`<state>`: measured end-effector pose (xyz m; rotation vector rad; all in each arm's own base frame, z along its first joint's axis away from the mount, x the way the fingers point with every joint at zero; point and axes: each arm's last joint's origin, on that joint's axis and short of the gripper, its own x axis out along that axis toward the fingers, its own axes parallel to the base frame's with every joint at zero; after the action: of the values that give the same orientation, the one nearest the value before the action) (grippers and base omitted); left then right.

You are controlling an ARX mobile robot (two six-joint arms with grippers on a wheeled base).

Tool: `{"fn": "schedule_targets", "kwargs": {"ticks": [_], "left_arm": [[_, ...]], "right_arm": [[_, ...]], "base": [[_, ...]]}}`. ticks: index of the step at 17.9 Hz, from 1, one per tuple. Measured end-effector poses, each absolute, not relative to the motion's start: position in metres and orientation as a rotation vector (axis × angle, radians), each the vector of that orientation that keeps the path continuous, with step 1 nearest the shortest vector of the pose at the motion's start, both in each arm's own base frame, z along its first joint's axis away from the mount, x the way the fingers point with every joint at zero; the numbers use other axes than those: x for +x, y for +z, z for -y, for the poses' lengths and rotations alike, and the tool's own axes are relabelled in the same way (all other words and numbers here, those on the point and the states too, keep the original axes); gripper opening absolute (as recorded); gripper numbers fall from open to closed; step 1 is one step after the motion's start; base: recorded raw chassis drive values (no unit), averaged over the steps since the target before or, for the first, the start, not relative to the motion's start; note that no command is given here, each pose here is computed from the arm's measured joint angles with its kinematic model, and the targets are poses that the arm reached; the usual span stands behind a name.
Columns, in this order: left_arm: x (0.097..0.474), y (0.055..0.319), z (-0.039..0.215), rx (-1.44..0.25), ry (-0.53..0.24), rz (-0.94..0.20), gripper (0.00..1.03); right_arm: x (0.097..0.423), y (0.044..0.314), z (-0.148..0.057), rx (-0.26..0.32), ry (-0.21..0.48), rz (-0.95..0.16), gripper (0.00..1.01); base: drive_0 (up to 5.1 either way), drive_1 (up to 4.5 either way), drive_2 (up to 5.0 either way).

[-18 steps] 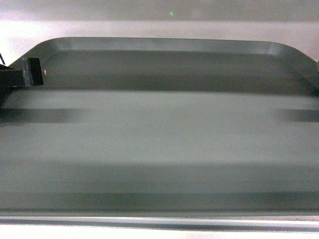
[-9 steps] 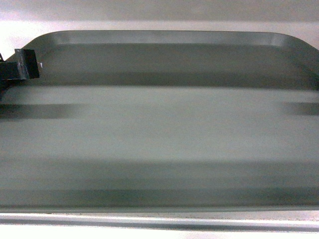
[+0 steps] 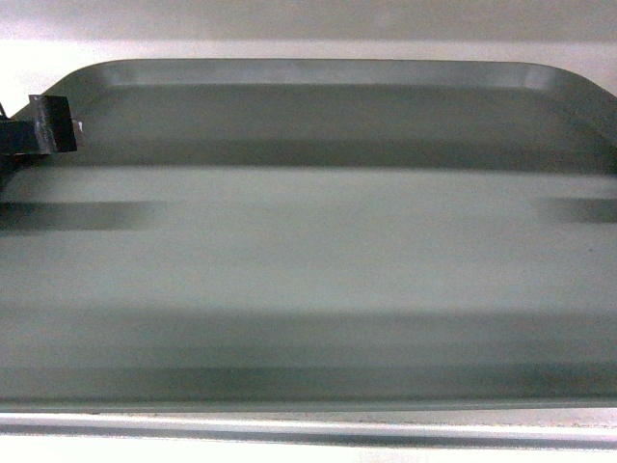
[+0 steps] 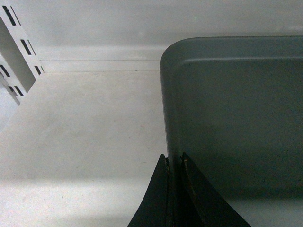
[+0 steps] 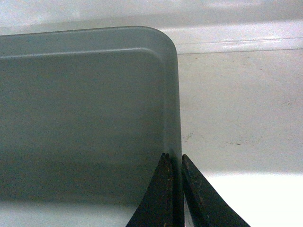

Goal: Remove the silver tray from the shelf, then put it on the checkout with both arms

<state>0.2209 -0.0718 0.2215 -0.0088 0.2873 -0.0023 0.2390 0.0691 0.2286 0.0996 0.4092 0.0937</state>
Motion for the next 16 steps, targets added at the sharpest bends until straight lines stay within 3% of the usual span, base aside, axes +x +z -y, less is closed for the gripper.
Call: {"fn": "schedule_targets", "kwargs": {"ticks": [2, 16], "left_arm": [[0.2209, 0.2216, 0.0718, -0.009, -0.002, -0.287, 0.04], [0.2205, 0.2216, 0.0723, -0.008, -0.004, -0.287, 0.04]], "right_arm": [[0.239, 0.2286, -0.0691, 0.1, 0.093, -0.409, 0.03], [0.239, 0.2285, -0.069, 0.097, 0.091, -0.408, 0.03]], "base": [[0.0, -0.85, 0.8], [0.0, -4.3, 4.4]]}}
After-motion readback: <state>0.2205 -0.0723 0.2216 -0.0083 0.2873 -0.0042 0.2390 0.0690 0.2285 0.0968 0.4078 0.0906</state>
